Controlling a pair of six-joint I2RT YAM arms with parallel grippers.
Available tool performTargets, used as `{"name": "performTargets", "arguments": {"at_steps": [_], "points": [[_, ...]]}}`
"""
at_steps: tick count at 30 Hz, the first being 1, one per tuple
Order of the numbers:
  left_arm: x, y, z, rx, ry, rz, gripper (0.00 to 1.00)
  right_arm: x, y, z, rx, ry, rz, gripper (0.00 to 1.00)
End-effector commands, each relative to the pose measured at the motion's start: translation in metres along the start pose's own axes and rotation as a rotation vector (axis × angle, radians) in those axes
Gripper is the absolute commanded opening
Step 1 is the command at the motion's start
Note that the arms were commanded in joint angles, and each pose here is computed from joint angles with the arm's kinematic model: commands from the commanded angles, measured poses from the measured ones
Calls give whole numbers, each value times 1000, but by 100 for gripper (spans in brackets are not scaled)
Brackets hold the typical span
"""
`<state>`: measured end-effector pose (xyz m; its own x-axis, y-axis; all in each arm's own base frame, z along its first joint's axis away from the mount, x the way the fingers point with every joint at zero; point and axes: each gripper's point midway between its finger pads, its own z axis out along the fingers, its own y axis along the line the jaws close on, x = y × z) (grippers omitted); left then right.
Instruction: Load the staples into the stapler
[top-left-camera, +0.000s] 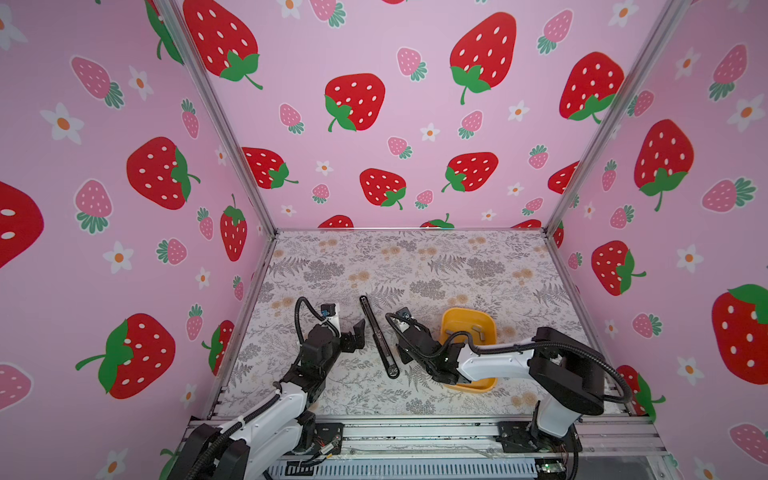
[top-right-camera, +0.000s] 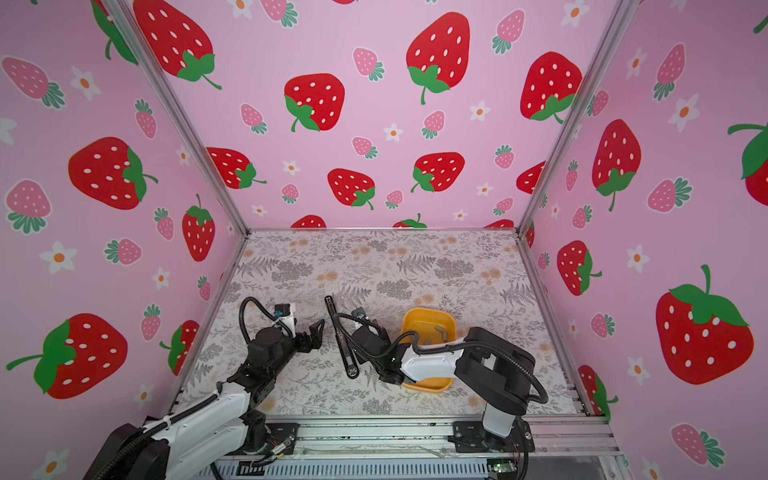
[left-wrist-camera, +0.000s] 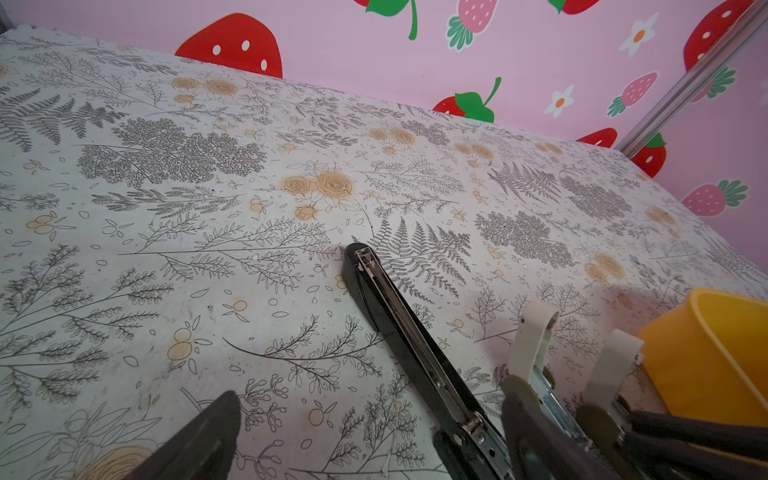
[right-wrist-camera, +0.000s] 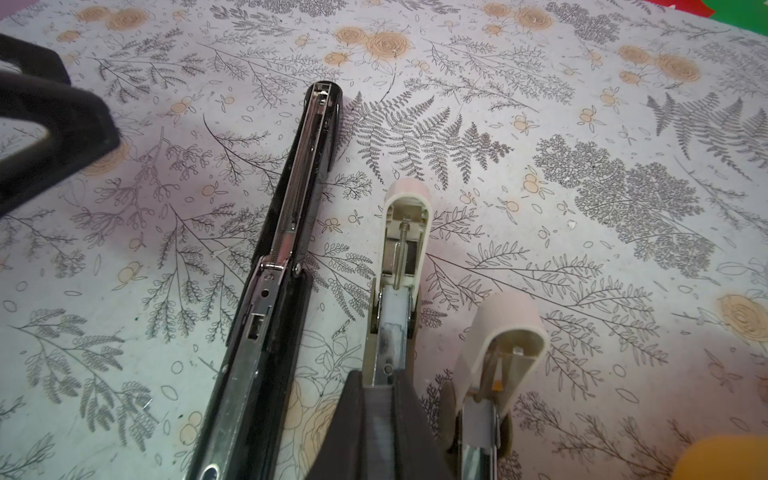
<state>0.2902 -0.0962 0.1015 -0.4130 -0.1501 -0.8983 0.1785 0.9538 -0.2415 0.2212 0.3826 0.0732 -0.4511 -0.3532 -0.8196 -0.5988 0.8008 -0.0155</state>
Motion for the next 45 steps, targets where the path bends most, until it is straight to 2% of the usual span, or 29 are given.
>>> {"name": "performTargets", "arguments": {"at_steps": [1, 45], "points": [[-25, -6, 0, 9, -67, 3, 99, -10, 2, 6, -4, -22, 7, 5], [-25, -7, 1, 7, -67, 10, 99, -2, -1, 39, -21, -2, 36, 4]]}}
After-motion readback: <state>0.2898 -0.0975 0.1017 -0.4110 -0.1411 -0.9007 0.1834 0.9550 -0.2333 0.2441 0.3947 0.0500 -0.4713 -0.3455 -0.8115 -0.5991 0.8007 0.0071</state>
